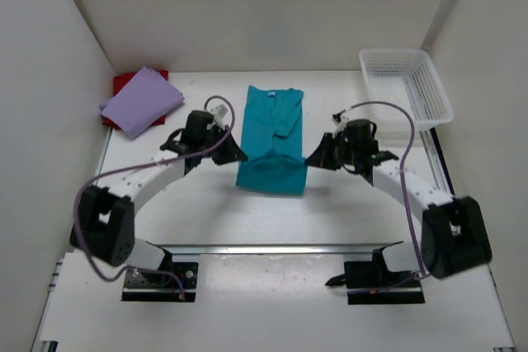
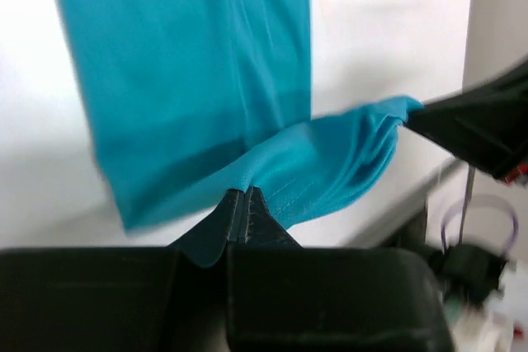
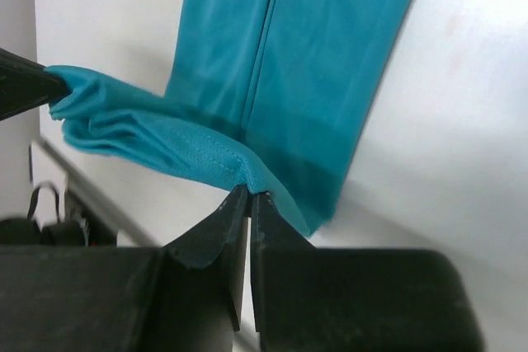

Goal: Fold and stack the t-shirts
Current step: Fold the folded rectangular tshirt in 1/3 of the way

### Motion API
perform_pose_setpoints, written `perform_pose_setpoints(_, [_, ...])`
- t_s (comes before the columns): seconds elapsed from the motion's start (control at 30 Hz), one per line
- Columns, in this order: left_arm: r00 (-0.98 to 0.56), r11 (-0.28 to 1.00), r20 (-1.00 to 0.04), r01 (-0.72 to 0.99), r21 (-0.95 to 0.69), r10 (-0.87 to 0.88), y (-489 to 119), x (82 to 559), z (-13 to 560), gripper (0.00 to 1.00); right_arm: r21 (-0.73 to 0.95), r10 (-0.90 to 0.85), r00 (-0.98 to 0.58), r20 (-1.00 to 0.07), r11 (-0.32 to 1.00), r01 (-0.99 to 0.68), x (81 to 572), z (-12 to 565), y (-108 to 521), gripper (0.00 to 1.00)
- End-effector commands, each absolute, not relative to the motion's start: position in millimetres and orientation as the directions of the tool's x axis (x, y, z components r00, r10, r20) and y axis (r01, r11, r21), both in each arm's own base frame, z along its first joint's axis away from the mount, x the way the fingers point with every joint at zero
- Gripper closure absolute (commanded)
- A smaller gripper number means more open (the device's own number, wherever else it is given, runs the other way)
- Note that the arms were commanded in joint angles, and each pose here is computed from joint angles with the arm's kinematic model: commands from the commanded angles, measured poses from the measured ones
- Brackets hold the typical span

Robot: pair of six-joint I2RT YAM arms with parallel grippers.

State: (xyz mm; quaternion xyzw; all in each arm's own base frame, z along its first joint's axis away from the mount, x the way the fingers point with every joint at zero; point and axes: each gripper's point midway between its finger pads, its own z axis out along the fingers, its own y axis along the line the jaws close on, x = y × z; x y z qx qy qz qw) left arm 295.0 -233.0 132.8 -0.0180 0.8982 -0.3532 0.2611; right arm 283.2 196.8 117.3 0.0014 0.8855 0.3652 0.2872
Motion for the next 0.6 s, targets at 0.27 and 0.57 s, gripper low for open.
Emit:
perform_pose_setpoints(0.27, [-0.77,0.753,-0.452,-0.056,-0.656,-0.45,-206.0,440.7,94.9,0.99,0.645,0.211,-0.814,-0.541,0.725,-0.241,423.5,99.7,185.3,1.0])
perform_pose_setpoints(0.57, [-0.751,0.7,-0.464,0.004,-0.714,-0.47,-228.6,486.5,101.7,0.69,0.643,0.21,-0.829,-0.518,0.735,-0.215,465.6,84.2,190.3,0.97])
